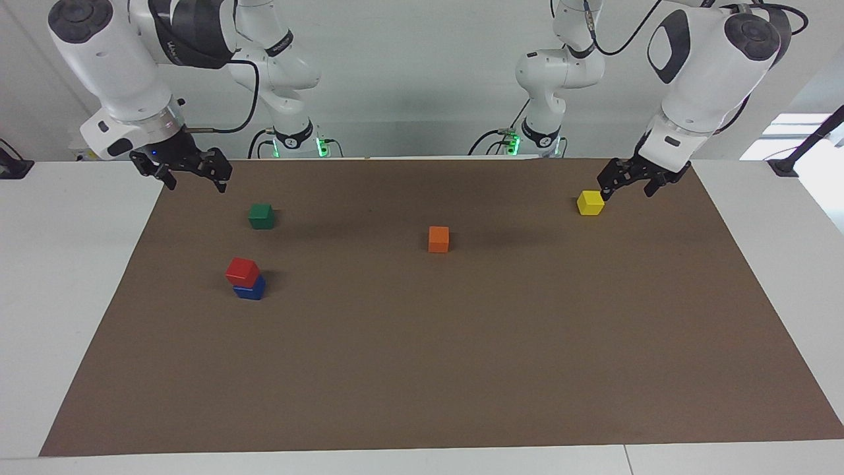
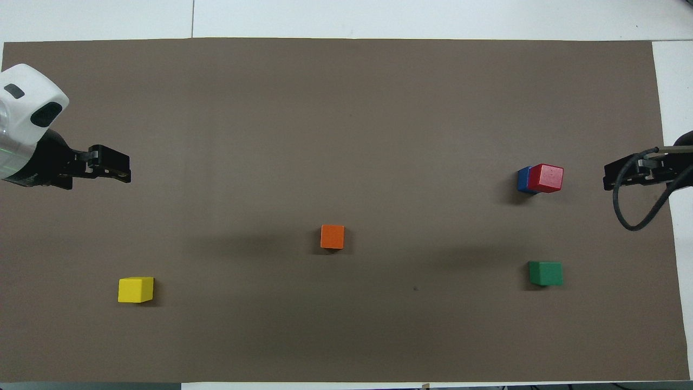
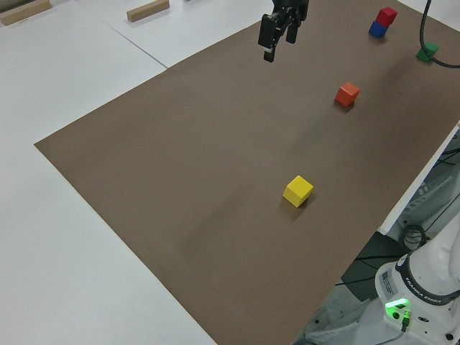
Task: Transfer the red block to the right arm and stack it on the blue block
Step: 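Open the right gripper and withdraw it from the stacked cubes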
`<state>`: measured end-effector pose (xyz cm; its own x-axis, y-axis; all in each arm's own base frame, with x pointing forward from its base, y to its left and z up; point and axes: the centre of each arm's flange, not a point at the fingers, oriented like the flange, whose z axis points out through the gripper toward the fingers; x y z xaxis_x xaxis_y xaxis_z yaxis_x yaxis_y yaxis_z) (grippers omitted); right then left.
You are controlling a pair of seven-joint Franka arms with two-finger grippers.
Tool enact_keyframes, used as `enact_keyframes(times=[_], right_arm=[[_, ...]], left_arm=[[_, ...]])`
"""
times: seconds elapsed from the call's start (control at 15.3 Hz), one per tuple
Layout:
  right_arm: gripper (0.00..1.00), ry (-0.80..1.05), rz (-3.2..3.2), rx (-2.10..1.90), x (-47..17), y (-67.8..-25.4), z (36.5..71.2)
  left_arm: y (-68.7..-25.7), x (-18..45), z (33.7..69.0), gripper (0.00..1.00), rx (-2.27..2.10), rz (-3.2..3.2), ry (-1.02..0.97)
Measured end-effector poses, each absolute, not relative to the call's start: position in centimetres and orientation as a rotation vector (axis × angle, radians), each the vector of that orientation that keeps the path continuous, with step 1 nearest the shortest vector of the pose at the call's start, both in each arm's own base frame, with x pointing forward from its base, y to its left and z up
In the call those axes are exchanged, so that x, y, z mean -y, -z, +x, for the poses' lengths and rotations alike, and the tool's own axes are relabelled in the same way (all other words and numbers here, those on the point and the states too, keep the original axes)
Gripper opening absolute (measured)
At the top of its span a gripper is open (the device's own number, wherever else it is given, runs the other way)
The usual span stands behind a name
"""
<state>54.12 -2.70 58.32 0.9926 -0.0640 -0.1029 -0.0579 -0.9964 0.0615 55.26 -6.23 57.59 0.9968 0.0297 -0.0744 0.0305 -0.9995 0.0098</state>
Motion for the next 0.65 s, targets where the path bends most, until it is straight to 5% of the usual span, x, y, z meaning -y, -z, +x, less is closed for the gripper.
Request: enact_keyframes(times=[0.65], right_arm=[[1.00,0.159,3.086,0.116,3.33,-58.44,54.11]], left_arm=[[-57.59,6.23,55.26,1.00,-0.047,3.128,0.116]])
